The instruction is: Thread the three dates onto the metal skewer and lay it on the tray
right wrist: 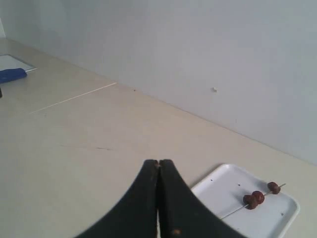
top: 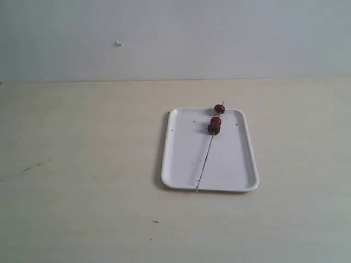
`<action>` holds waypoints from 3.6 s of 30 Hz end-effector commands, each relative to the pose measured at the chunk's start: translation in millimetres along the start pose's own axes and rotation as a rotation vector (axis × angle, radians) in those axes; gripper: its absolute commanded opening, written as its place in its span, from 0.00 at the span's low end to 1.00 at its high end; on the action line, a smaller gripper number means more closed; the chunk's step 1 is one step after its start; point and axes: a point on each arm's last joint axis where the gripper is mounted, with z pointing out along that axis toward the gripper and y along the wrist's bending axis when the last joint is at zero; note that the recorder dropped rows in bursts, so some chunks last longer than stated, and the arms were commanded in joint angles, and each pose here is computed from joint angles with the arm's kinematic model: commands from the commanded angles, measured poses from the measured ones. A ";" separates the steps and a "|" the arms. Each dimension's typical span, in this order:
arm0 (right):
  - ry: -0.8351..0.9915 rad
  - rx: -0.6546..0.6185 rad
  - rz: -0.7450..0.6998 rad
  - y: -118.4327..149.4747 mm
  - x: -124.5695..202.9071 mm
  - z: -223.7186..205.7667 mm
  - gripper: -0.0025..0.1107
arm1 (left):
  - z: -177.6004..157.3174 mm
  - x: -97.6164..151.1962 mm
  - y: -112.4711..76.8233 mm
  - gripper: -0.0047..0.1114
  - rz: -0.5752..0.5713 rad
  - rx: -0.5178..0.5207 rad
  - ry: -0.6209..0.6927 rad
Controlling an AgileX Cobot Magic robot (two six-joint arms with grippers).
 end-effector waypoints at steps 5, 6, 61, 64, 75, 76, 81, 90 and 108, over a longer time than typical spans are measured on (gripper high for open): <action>-0.007 0.001 -0.001 1.0 0.3 -0.9 0.02 | -22.2 10.2 11.9 0.04 -0.053 -0.181 -0.172; -0.007 0.001 -0.001 1.0 0.3 -0.9 0.02 | -21.5 14.2 13.7 0.04 -0.062 -0.189 -0.163; -0.139 0.924 0.206 -66.9 164.0 -12.0 0.02 | -33.1 81.0 58.5 0.04 0.137 -0.605 0.154; -0.077 0.923 0.240 -66.4 170.1 -11.4 0.02 | -33.1 81.0 58.5 0.04 0.137 -0.605 0.154; -0.049 0.923 0.254 -66.1 172.8 -11.2 0.02 | -33.1 81.1 58.5 0.04 0.137 -0.606 0.155; -0.049 0.923 0.254 -66.1 172.8 -11.2 0.02 | -33.1 81.1 58.5 0.04 0.137 -0.606 0.155; -0.054 0.923 0.263 -66.1 172.8 -11.2 0.02 | -33.1 81.1 58.5 0.04 0.137 -0.606 0.155; -0.054 0.923 0.263 -66.1 172.8 -11.2 0.02 | -33.2 81.2 58.6 0.04 0.137 -0.606 0.156; -0.054 0.923 0.263 -66.1 172.8 -11.2 0.02 | -33.2 81.2 58.6 0.04 0.137 -0.606 0.156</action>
